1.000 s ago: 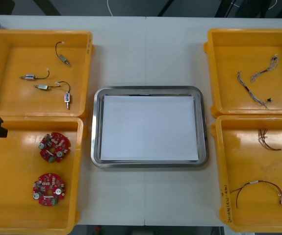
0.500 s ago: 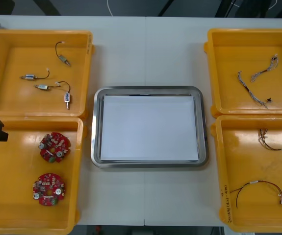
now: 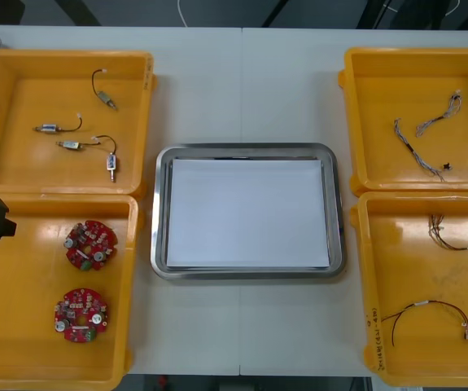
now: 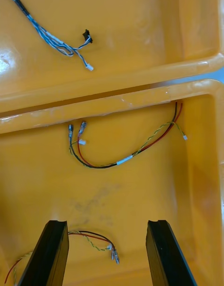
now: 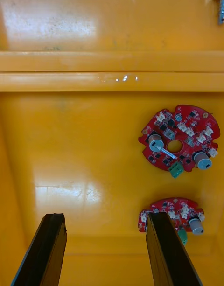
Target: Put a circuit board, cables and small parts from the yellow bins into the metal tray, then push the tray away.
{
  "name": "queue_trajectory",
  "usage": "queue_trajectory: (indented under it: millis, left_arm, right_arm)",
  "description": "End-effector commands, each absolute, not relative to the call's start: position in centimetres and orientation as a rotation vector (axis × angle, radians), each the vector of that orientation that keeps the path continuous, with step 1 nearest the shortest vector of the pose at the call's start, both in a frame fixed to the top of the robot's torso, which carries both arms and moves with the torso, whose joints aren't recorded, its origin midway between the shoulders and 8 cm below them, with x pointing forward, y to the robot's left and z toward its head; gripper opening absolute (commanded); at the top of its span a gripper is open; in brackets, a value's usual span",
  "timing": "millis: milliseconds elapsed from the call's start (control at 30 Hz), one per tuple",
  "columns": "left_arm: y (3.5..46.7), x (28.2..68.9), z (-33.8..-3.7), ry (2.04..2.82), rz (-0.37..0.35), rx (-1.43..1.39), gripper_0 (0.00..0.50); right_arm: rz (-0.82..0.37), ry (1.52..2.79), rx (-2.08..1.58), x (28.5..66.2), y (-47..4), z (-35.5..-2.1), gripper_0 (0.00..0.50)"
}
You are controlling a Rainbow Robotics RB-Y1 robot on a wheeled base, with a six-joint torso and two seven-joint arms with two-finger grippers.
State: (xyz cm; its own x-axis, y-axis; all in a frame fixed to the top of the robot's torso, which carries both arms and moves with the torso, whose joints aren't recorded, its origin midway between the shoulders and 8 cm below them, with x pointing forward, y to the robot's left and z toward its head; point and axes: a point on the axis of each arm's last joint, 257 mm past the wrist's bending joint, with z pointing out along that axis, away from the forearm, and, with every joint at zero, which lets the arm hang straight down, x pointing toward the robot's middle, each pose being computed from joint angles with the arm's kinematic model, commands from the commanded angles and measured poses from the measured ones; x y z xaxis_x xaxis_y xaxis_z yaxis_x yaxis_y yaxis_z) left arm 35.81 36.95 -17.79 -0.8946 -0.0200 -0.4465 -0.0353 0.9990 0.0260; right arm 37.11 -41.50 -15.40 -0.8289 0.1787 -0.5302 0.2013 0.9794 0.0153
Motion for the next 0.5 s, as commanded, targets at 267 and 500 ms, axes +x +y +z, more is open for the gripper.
queue_trajectory:
  millis: [267, 500]
  left_arm:
    - [35.8, 31.3, -20.4, 2.744, 0.075, 0.101, 0.500]
    - [34.1, 29.7, -21.1, 2.736, 0.033, 0.118, 0.500]
  right_arm:
    - [0.005, 2.494, 0.469, 38.1, -41.2, -15.5, 0.481]
    - [0.087, 2.465, 0.652, 38.2, -40.3, -16.1, 0.482]
